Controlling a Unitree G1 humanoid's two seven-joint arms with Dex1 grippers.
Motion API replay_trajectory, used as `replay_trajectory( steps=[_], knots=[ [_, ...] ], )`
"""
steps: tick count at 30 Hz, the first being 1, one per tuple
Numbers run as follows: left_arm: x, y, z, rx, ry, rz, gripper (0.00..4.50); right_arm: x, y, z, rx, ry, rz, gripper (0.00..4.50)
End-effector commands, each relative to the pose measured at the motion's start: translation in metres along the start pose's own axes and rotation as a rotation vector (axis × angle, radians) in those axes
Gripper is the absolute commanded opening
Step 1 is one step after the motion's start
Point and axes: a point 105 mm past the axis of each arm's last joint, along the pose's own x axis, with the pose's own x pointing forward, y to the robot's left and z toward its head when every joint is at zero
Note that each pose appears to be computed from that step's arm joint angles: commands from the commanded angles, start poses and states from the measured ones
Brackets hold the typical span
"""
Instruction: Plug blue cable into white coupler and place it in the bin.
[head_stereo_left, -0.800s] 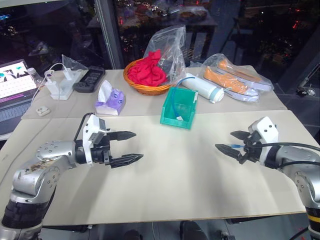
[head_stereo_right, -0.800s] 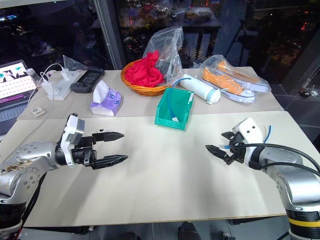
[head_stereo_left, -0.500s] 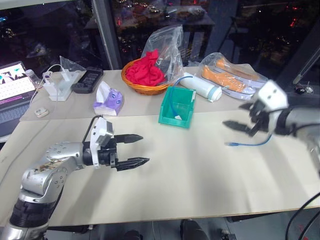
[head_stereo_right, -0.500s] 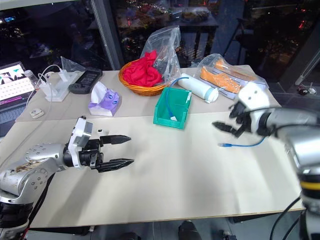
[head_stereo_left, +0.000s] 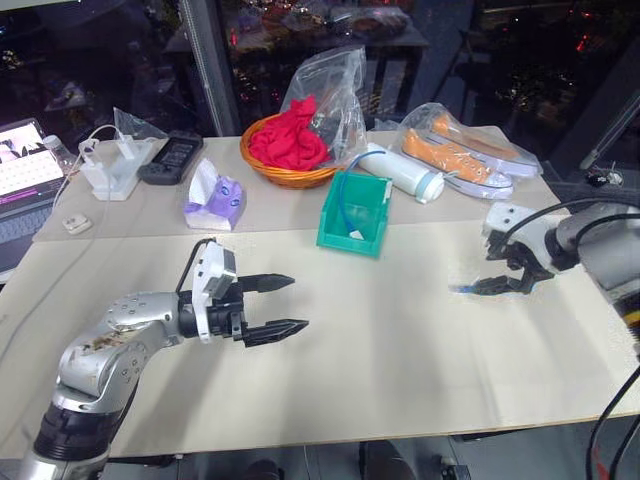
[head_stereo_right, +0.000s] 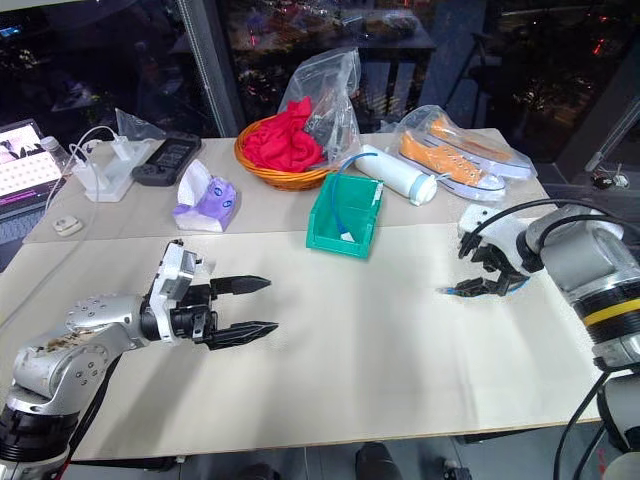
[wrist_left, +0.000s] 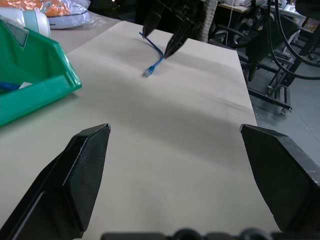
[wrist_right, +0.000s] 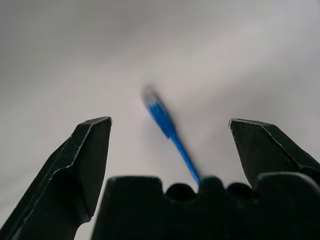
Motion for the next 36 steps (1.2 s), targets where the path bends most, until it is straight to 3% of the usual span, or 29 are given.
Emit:
replay_trajectory(
  steps=[1,11,12,16,22,24,27,31,36],
  knots=[
    [-0.001,-0.006,0.014,0.049,-0.031,-0.008,4.50,0.005,-0.004,0.000,-0.005,-0.001,-0.001,4.37],
    [-0.007,-0.006,0.015,0.055,-0.007,0.015,4.50,0.038,0.003,-0.018,0.101,0.025,0.064,4.37],
    [-0.008,-0.005,0.016,0.058,-0.007,0.020,4.50,0.039,0.004,-0.019,0.103,0.022,0.073,3.86],
    [-0.009,-0.002,0.017,0.063,-0.007,0.034,4.50,0.042,0.008,-0.020,0.112,0.013,0.105,2.69],
    [-0.008,-0.002,0.018,0.068,-0.008,0.039,4.50,0.045,0.013,-0.022,0.113,0.010,0.135,0.52],
    [-0.009,-0.001,0.019,0.070,-0.008,0.044,4.50,0.045,0.015,-0.022,0.109,0.005,0.144,0.11],
    [-0.009,0.001,0.020,0.073,-0.007,0.048,4.50,0.047,0.020,-0.019,0.086,-0.020,0.166,0.11],
    [-0.011,0.002,0.020,0.074,-0.003,0.057,4.50,0.037,0.024,0.019,0.069,-0.199,0.167,0.11],
    [-0.013,0.002,0.021,0.074,0.002,0.068,4.50,-0.006,0.081,0.101,-0.052,-0.522,0.314,0.11]
  ],
)
